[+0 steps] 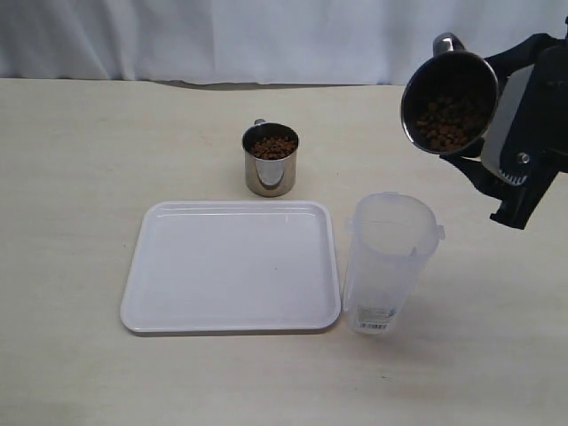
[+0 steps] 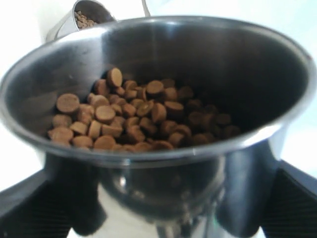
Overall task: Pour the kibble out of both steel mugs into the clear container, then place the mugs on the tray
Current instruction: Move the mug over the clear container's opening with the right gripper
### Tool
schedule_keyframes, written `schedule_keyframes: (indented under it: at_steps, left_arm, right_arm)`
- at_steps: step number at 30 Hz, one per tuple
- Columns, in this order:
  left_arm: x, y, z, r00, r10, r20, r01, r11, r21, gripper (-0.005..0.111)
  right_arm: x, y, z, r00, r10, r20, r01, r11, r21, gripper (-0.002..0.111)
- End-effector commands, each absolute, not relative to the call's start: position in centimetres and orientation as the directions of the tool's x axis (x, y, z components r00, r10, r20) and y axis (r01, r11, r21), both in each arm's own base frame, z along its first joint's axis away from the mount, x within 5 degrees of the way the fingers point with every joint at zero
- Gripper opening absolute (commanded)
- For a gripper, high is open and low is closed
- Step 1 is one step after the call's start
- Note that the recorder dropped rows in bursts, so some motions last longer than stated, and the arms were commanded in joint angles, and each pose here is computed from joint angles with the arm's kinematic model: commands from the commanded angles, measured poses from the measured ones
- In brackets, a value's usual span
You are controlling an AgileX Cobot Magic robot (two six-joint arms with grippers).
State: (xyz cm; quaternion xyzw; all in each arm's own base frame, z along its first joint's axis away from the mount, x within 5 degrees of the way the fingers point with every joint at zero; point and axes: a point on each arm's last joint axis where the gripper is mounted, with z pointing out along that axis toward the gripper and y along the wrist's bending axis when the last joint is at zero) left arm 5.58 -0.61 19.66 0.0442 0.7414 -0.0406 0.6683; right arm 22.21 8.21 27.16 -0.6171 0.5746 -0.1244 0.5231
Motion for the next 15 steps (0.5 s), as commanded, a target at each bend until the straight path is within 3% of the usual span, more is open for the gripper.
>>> schedule_keyframes:
  at_steps: [1, 8, 15]
  left_arm:
    - [5.58, -0.60, 19.74, -0.086, 0.012, -0.996, 0.117, 0.993, 0.002, 0.000]
    - [5.58, -0.60, 19.74, -0.086, 0.012, -0.996, 0.117, 0.993, 0.002, 0.000]
    - [5.58, -0.60, 19.74, -0.086, 0.012, -0.996, 0.117, 0.993, 0.002, 0.000]
  right_arm:
    - [21.95, 8.16, 26.77, 0.310, -0.849, -0.427, -0.584, 0.184, -0.790, 0.005]
    - [21.83, 7.58, 25.85, 0.298, -0.892, -0.340, -0.576, 0.116, -0.809, 0.005]
    - [21.77, 7.63, 25.89, 0.305, -0.889, -0.341, -0.576, 0.113, -0.810, 0.005]
